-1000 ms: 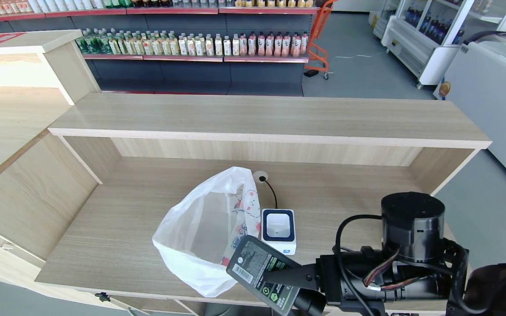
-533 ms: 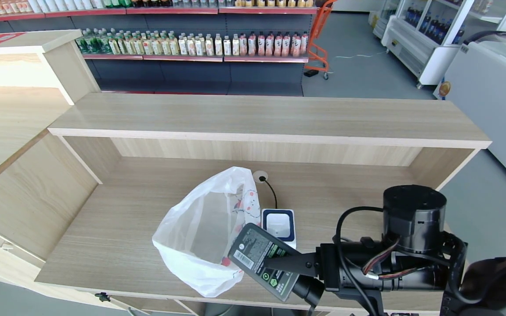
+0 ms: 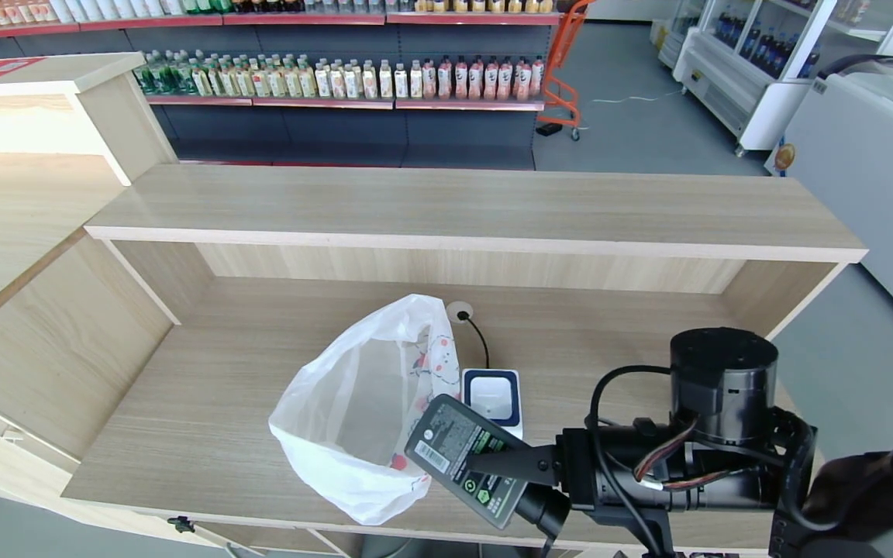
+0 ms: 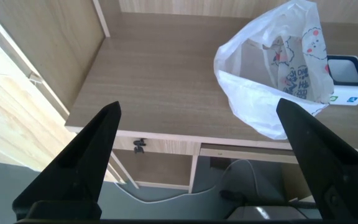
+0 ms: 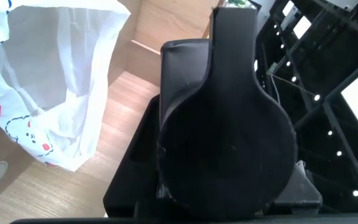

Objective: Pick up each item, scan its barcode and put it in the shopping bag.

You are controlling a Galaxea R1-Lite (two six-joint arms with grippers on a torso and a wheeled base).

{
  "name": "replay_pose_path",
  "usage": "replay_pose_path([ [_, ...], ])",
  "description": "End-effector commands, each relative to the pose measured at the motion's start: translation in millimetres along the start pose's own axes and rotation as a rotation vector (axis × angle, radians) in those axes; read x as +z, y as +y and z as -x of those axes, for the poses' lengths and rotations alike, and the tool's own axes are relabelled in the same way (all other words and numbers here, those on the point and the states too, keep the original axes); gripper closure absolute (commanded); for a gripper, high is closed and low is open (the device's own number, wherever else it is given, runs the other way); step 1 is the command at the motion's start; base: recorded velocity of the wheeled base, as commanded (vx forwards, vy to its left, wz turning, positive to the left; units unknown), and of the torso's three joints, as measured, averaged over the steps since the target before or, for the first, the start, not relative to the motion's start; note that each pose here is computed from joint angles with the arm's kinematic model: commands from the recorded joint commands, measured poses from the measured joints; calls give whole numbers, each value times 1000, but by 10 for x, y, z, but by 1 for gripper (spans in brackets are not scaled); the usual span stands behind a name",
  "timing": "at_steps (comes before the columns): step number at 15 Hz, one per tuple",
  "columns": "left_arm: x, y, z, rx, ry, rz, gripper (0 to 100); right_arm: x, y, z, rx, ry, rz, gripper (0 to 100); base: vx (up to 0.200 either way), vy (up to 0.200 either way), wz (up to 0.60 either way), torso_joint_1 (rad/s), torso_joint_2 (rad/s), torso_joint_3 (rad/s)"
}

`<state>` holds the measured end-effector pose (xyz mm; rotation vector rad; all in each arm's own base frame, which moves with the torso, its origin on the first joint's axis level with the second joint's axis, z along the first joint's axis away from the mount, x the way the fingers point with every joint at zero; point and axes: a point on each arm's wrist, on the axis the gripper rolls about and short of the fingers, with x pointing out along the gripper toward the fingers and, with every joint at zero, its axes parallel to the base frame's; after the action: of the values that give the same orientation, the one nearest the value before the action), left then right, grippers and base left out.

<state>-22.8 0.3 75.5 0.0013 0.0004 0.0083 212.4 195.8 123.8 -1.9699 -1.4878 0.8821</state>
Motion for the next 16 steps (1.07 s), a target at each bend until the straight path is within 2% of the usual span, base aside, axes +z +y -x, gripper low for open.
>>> replay_pose_path([
  [1, 0, 0, 0, 1, 0, 0, 0, -4, 22, -25, 1, -3, -4, 100, 0, 0, 0, 0, 0, 0],
  [4, 0, 0, 0, 1, 0, 0, 0, -54, -7, -37, -13, 7, -40, 100, 0, 0, 0, 0, 0, 0],
  [5, 0, 0, 0, 1, 0, 0, 0, -104, -116, 39, -30, 36, -144, 100, 0, 0, 0, 0, 0, 0],
  [6, 0, 0, 0, 1, 0, 0, 0, -113, -268, 192, -37, 85, -344, 100, 0, 0, 0, 0, 0, 0],
  [7, 0, 0, 0, 1, 0, 0, 0, -58, -446, 435, -45, 177, -591, 100, 0, 0, 0, 0, 0, 0],
  [8, 0, 0, 0, 1, 0, 0, 0, -58, -446, 435, -45, 177, -591, 100, 0, 0, 0, 0, 0, 0],
  [9, 0, 0, 0, 1, 0, 0, 0, -115, -687, 987, -80, 497, -890, 100, 0, 0, 0, 0, 0, 0],
  [10, 0, 0, 0, 1, 0, 0, 0, -140, -701, 1206, -90, 601, -1121, 100, 0, 0, 0, 0, 0, 0],
  [11, 0, 0, 0, 1, 0, 0, 0, -128, -705, 1355, -94, 695, -1269, 100, 0, 0, 0, 0, 0, 0],
  [12, 0, 0, 0, 1, 0, 0, 0, -76, -666, 1600, -132, 881, -1528, 100, 0, 0, 0, 0, 0, 0],
  [13, 0, 0, 0, 1, 0, 0, 0, -14, -602, 1723, -199, 1001, -1806, 100, 0, 0, 0, 0, 0, 0],
  [16, 0, 0, 0, 1, 0, 0, 0, -5, -446, 1737, -360, 1157, -2441, 100, 0, 0, 0, 0, 0, 0],
])
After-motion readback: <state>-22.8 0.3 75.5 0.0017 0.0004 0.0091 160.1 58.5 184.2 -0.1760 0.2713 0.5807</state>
